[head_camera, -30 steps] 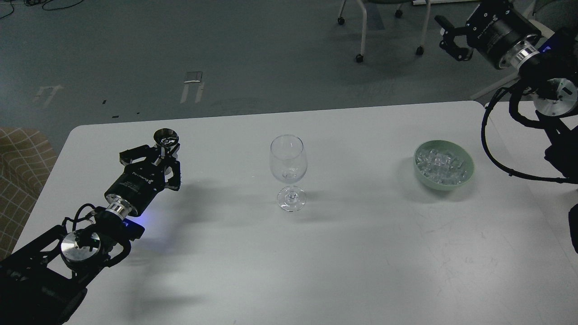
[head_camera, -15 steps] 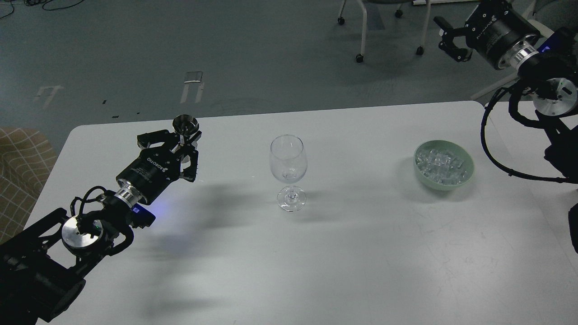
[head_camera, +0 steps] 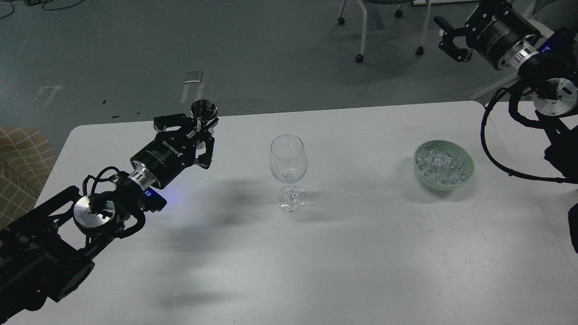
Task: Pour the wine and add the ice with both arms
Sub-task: 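Carry the jigger with the left gripper to beside the wine glass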
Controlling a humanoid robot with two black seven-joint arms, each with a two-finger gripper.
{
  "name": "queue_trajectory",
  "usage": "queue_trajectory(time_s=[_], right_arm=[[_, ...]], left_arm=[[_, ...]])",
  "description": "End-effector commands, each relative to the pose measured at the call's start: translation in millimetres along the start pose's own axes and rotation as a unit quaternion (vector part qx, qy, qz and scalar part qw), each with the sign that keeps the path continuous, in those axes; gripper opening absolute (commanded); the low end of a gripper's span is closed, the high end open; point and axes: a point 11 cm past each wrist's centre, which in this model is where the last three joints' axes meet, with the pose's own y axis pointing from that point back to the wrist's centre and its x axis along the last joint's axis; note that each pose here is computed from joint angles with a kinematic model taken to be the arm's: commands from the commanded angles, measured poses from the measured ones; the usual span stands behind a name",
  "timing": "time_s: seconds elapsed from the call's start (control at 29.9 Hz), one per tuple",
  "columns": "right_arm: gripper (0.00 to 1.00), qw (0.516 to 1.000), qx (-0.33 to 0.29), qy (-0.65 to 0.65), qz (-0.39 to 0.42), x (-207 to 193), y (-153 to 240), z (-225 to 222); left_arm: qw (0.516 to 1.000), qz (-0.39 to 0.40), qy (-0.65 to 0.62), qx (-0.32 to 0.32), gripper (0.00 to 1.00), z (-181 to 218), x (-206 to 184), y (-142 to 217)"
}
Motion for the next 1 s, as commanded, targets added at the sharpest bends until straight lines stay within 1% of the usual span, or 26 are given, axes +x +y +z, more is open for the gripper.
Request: queue_trajectory(time_s=[0.0, 0.43, 0.97], right_arm=[[1.00, 1.000, -0.001, 0.000, 0.001, 0.7, 0.8, 0.7], [1.00, 1.000, -0.002, -0.001, 0.002, 1.4, 1.5, 2.0], [1.00, 1.000, -0.002, -0.001, 0.002, 2.1, 2.3, 3.2]], left_arm=[[1.000, 0.001, -0.003, 0.006, 0.00, -2.3, -1.8, -2.4], [0.998, -0.007, -0.019, 0.052, 0.00, -23.6, -16.1, -13.4], [0.997, -0.012, -0.029, 0.076, 0.00, -35.0, -28.5, -22.1]])
